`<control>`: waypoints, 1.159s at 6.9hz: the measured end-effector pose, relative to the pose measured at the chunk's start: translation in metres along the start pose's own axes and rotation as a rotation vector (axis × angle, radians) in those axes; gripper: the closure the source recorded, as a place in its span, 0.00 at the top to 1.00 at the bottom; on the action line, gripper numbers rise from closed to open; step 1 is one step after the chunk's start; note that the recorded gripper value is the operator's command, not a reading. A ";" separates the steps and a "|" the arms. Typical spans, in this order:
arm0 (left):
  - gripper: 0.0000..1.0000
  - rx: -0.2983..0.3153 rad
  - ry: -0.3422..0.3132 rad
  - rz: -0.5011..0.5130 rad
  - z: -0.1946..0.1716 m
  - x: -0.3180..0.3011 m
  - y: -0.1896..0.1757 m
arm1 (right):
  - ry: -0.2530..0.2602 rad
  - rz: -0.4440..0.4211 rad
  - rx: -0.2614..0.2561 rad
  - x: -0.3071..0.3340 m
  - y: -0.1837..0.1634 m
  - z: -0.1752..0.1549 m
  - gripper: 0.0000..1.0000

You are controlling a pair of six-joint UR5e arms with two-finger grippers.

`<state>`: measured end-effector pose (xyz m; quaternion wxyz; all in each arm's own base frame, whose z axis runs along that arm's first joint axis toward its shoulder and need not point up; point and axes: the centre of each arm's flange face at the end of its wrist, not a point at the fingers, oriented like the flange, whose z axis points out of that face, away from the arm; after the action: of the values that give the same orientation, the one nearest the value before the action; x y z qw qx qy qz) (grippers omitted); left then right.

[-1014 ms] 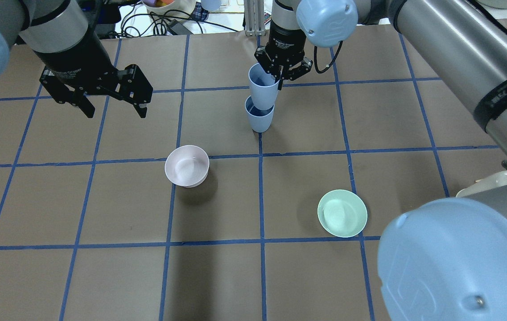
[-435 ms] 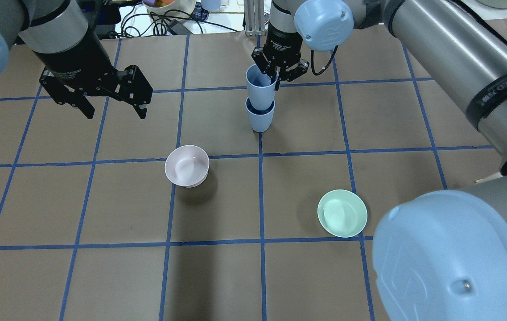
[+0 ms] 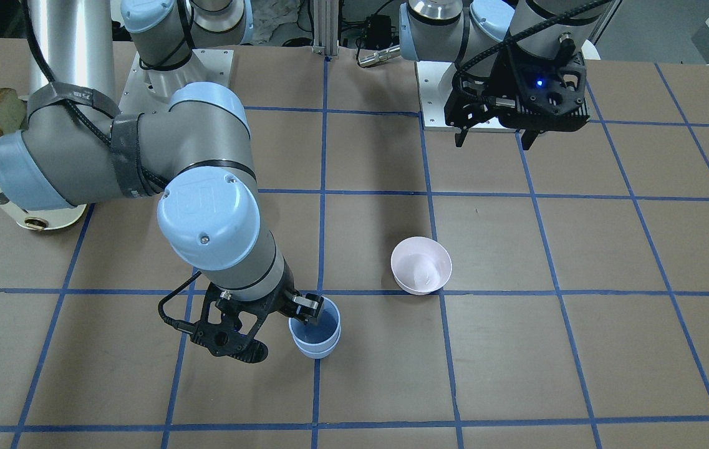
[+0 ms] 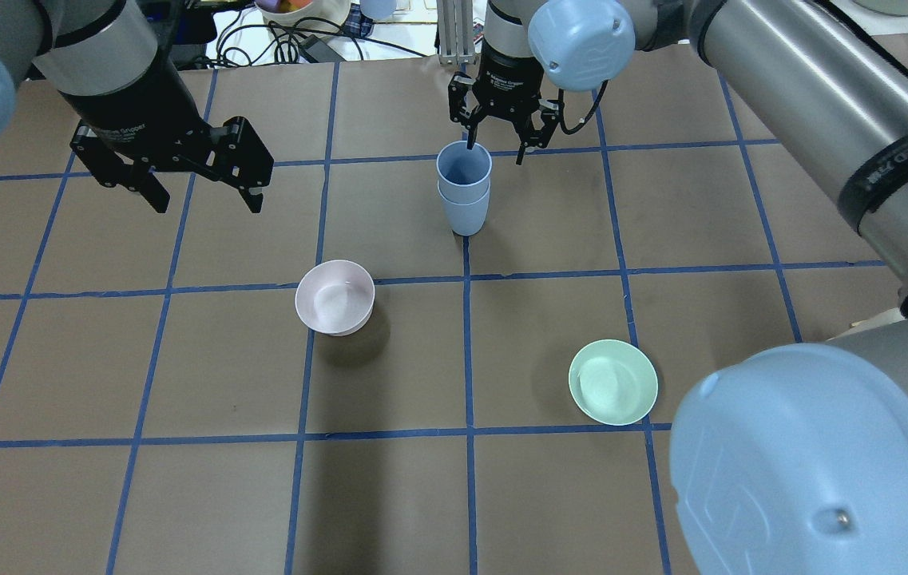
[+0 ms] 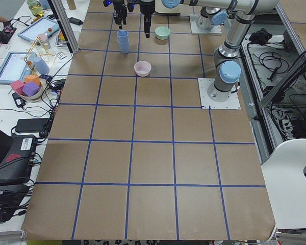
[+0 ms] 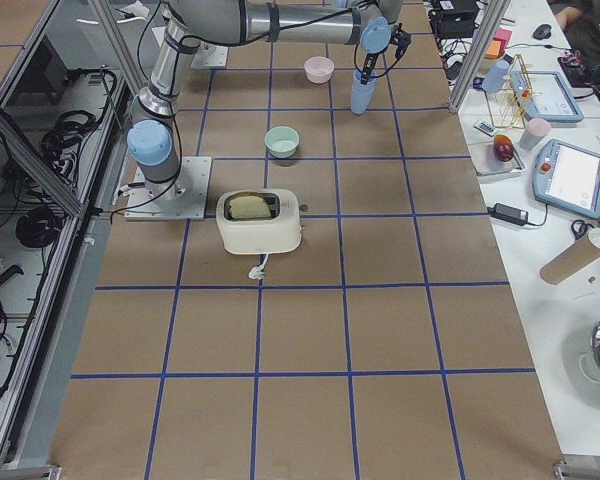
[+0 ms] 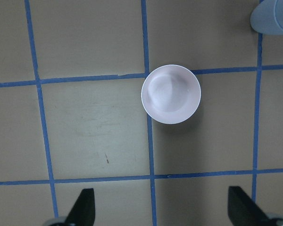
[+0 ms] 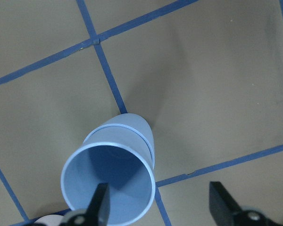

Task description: Stack blue cups with both arms

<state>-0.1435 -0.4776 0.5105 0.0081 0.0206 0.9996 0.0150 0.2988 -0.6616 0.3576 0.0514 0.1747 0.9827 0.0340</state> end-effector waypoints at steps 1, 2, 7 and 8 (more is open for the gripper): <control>1.00 0.000 -0.001 0.000 0.000 0.000 0.000 | 0.004 -0.009 0.018 0.008 0.000 -0.014 1.00; 1.00 0.000 -0.001 0.000 0.000 0.000 0.000 | 0.018 -0.045 0.044 0.020 -0.001 -0.032 1.00; 1.00 -0.002 -0.001 0.000 0.001 0.000 0.000 | 0.066 -0.285 0.024 0.152 -0.001 -0.113 1.00; 1.00 -0.002 -0.001 0.000 0.001 0.000 0.000 | 0.069 -0.294 0.017 0.168 0.021 -0.115 1.00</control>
<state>-0.1434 -0.4775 0.5097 0.0087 0.0206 0.9996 0.0158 0.1359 -0.5888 0.4583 0.0207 0.0279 0.9991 0.0238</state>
